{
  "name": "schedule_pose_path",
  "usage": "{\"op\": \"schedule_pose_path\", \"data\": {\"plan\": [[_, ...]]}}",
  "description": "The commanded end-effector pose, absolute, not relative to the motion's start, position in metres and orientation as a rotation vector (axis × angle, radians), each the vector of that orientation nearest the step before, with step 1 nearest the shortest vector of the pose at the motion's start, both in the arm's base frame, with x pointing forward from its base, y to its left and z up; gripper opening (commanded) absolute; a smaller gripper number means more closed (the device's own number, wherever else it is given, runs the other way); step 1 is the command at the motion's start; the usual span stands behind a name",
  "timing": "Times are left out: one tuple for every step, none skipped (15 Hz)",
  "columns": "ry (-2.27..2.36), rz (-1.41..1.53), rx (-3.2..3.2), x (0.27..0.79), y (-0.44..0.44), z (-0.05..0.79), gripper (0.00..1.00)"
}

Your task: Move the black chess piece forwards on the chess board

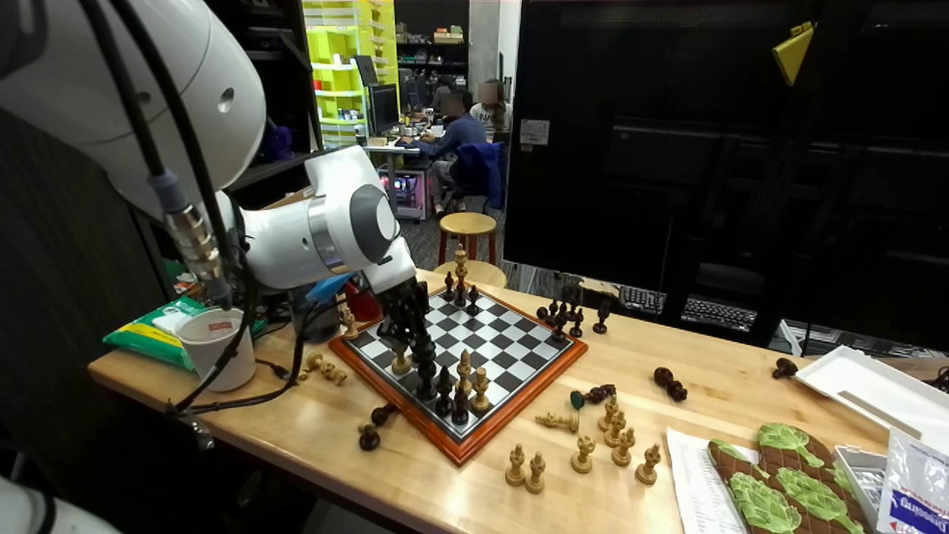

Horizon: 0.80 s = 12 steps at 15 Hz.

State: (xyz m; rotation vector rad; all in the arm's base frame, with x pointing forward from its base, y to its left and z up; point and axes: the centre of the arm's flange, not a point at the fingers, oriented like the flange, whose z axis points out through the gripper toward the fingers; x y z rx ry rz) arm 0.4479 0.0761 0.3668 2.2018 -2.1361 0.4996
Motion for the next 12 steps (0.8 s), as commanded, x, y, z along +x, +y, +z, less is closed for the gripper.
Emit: {"op": "schedule_pose_path", "data": {"plan": [[-2.094,0.571,2.171,0.448,0.090,0.390,0.06],[-2.080,0.584,2.170,0.448,0.093,0.395,0.06],[-2.066,0.595,2.165,0.449,0.096,0.401,0.06],[-2.050,0.600,2.168,0.448,0.100,0.408,0.06],[-2.035,0.601,2.177,0.448,0.102,0.413,0.06],[-2.025,0.598,2.178,0.449,0.105,0.420,0.06],[-2.014,0.593,2.179,0.449,0.107,0.426,0.06],[-2.000,0.584,2.192,0.450,0.109,0.434,0.06],[-1.991,0.582,2.201,0.450,0.110,0.442,0.06],[-1.977,0.588,2.206,0.451,0.111,0.450,0.06],[-1.966,0.585,2.223,0.452,0.111,0.458,0.06],[-1.956,0.582,2.236,0.453,0.110,0.466,0.06]]}}
